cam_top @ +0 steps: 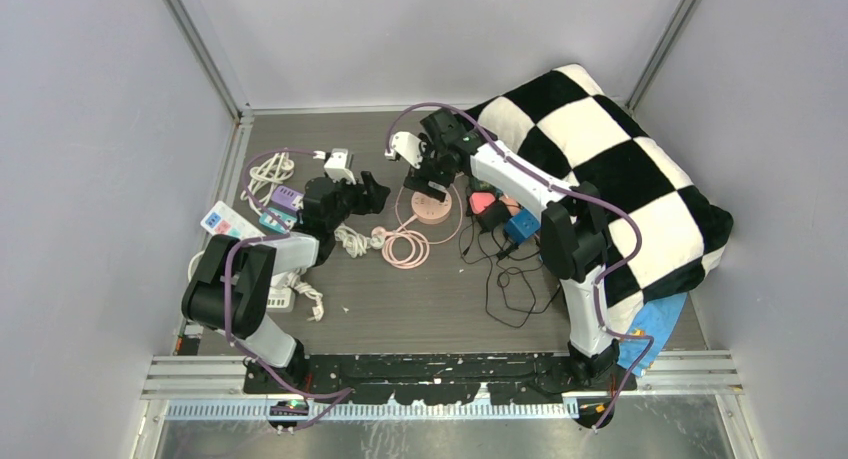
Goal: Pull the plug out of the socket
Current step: Remove the plug from the socket.
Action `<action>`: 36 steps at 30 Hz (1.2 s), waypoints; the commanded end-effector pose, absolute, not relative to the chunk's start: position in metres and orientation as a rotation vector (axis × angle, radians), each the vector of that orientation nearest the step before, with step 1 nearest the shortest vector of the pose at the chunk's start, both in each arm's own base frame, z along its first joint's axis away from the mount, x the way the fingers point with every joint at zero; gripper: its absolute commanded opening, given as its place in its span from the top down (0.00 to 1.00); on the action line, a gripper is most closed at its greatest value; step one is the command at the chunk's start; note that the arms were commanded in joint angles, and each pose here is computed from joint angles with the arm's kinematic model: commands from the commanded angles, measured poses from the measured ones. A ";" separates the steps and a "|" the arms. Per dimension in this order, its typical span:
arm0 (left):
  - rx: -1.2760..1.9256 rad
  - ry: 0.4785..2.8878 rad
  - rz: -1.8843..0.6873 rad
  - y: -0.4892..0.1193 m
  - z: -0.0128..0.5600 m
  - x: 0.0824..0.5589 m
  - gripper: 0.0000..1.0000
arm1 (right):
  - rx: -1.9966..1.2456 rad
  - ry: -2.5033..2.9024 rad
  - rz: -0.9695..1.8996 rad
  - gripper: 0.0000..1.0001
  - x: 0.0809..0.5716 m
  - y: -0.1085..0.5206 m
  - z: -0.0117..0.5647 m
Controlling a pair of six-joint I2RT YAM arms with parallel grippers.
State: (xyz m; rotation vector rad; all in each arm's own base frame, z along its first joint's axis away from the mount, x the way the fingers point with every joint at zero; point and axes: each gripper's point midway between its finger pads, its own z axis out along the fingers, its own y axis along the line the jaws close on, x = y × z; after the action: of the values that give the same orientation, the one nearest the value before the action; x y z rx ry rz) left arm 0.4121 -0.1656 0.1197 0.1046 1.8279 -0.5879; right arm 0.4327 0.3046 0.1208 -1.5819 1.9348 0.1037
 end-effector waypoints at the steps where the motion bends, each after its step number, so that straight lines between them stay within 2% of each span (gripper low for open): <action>1: 0.126 1.762 -0.591 -0.166 0.134 0.417 0.32 | -1.562 1.903 0.104 0.14 0.442 0.309 0.135; 10: 0.134 1.762 -0.602 -0.168 0.132 0.418 0.32 | -1.562 1.926 0.098 0.17 0.451 0.311 0.121; 17: 0.134 1.759 -0.601 -0.167 0.133 0.418 0.32 | -1.574 1.945 0.107 0.27 0.454 0.308 0.106; 28: 0.139 1.731 -0.605 -0.166 0.137 0.415 0.32 | -1.598 1.959 0.133 0.49 0.451 0.308 0.094; 36: 0.144 1.720 -0.616 -0.167 0.139 0.415 0.32 | -1.602 1.963 0.154 0.73 0.447 0.307 0.094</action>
State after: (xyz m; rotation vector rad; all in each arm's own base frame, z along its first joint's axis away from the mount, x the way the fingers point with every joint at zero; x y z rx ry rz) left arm 0.4106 -0.1666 0.1186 0.1187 1.8099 -0.6081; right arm 0.4429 0.3028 0.0798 -1.6209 1.9985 0.1323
